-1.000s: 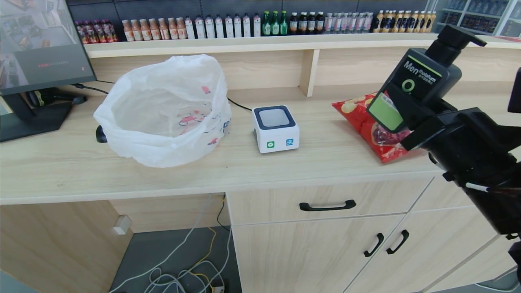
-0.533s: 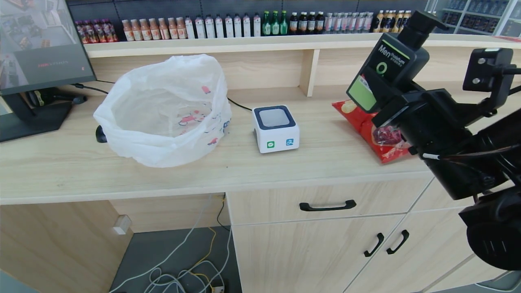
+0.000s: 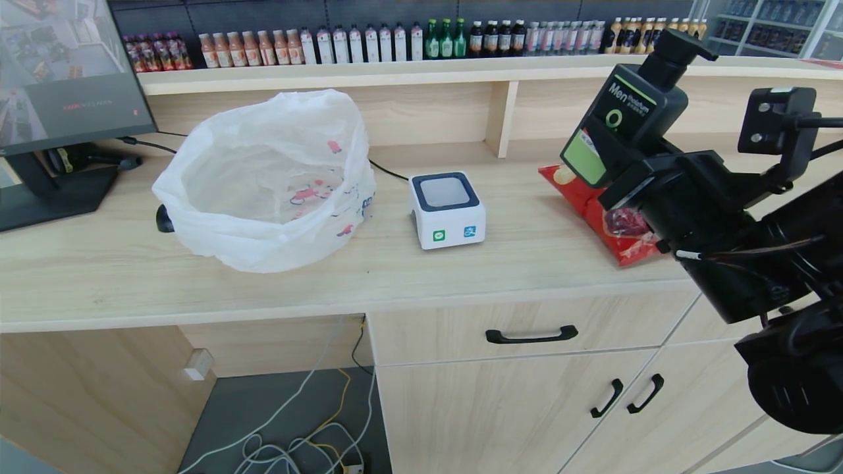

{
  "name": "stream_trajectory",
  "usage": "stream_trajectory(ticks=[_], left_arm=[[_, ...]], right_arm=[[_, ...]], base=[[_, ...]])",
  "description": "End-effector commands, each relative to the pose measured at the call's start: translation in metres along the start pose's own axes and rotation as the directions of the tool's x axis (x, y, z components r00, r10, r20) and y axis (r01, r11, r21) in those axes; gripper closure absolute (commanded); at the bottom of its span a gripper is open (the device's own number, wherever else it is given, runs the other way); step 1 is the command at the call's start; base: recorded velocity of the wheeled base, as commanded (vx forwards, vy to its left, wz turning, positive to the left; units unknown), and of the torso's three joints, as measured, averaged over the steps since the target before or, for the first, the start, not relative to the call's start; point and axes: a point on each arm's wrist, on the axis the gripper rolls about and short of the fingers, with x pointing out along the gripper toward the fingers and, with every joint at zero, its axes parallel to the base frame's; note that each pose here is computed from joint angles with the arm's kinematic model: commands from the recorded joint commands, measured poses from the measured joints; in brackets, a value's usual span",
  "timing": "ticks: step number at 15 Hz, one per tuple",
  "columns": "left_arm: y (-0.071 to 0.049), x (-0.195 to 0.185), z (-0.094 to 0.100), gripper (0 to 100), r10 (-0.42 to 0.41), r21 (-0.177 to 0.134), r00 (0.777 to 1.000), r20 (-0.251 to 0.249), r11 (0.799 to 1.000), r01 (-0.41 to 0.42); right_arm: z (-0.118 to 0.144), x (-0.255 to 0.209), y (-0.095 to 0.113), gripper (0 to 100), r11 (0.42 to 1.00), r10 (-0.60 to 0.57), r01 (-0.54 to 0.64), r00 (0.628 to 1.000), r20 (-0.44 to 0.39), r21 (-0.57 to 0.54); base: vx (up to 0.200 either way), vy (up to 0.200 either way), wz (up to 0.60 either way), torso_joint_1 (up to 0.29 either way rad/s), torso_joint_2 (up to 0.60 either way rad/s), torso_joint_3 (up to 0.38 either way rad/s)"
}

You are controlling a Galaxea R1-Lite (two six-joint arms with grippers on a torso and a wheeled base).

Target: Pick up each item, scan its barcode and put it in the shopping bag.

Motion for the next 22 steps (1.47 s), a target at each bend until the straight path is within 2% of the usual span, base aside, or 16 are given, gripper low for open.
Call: stream_trajectory(ticks=[1,6,12,15,22], left_arm=[[0.000,0.000,0.000,0,0.001,0.000,1.000,0.000,1.000,-0.001],[0.000,0.000,0.000,0,0.001,0.003,1.000,0.000,1.000,-0.001],[0.000,0.000,0.000,0,0.001,0.003,1.000,0.000,1.000,-0.001],[0.000,0.000,0.000,0,0.001,0.003,1.000,0.000,1.000,-0.001],[0.000,0.000,0.000,0,-0.001,0.003,1.000,0.000,1.000,0.001]], right_arm=[[-0.002,0.000,0.000,100,1.000,-0.001,0.001,1.000,-0.008,-0.001],[0.001,-0.008,0.000,100,1.000,-0.001,0.001,1.000,-0.019,-0.001],[0.003,-0.007,0.000,100,1.000,0.000,0.000,1.000,-0.011,0.000],[-0.006,-0.002,0.002,100,1.000,0.007,-0.007,1.000,-0.024,0.004],[-0.017,0.001,0.004,100,0.987,-0.002,0.010,0.999,-0.050,0.159]], base=[[0.000,0.200,0.00,-0.002,0.01,0.012],[0.000,0.200,0.00,0.005,0.00,0.000],[0.000,0.000,0.00,0.000,0.00,0.000],[0.000,0.000,0.00,0.000,0.00,0.000],[0.000,0.000,0.00,0.000,0.00,0.000]])
